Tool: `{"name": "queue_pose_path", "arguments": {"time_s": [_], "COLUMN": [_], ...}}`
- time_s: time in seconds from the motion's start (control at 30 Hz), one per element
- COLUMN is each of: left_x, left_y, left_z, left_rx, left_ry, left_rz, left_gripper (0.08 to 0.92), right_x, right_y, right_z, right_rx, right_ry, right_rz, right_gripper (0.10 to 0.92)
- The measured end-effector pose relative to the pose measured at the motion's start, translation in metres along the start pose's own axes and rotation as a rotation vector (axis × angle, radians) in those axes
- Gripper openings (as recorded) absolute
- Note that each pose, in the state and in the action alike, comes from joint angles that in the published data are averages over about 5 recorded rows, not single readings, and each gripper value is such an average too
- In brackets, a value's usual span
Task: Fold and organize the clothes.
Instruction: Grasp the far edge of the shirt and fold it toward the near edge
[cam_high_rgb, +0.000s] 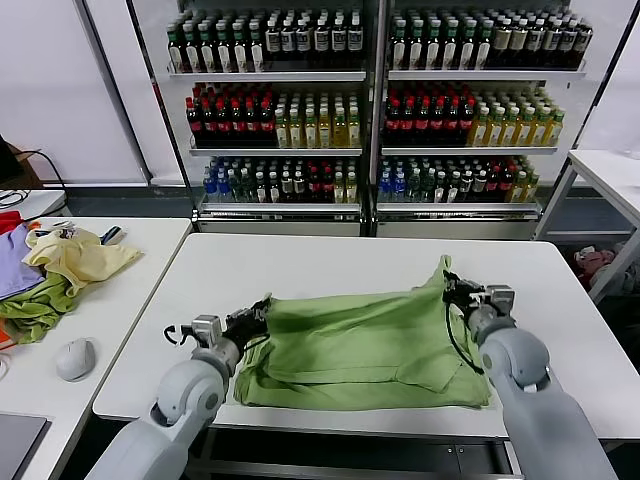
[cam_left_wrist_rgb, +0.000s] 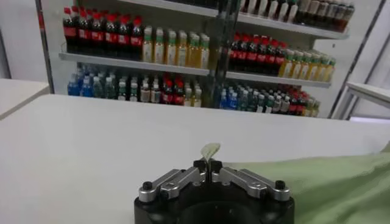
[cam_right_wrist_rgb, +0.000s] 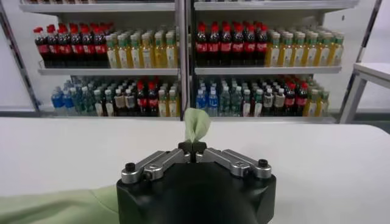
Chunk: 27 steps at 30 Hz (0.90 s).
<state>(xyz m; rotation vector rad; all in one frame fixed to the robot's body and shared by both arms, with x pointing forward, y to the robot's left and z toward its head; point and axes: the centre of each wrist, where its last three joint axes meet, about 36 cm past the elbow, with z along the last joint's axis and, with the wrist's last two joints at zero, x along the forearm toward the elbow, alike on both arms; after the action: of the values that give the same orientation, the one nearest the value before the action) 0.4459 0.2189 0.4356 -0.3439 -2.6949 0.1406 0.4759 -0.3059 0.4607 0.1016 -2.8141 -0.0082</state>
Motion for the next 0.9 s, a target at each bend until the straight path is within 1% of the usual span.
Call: {"name": "queue_pose_path", "arguments": {"time_s": [0.23, 0.43, 0.57, 0.63, 0.73, 0.9], "left_x": [0.022, 0.031, 0.035, 0.038, 0.041, 0.045], "left_y": [0.0, -0.002, 0.0, 0.001, 0.002, 0.001], "left_z": [0.015, 0.027, 0.033, 0.034, 0.036, 0.036], "left_rx": [-0.035, -0.073, -0.11, -0.13, -0.158, -0.189], "left_ry": [0.048, 0.097, 0.114, 0.118, 0.122, 0.113], "left_rz": [0.006, -0.004, -0.021, -0.029, -0.039, -0.069], "left_gripper": [0.091, 0.091, 0.091, 0.102, 0.16, 0.306], "right_x": [0.037, 0.052, 0.057, 0.058, 0.062, 0.069], "right_y": [0.006, 0.011, 0.015, 0.017, 0.021, 0.026], "right_z": [0.019, 0.035, 0.043, 0.046, 0.049, 0.052], "right_rx": [0.003, 0.016, 0.024, 0.026, 0.026, 0.028], "right_ry": [0.037, 0.078, 0.099, 0.106, 0.111, 0.112], "right_rz": [0.012, 0.03, 0.031, 0.028, 0.021, 0.016], "right_gripper": [0.112, 0.112, 0.113, 0.128, 0.195, 0.341]}}
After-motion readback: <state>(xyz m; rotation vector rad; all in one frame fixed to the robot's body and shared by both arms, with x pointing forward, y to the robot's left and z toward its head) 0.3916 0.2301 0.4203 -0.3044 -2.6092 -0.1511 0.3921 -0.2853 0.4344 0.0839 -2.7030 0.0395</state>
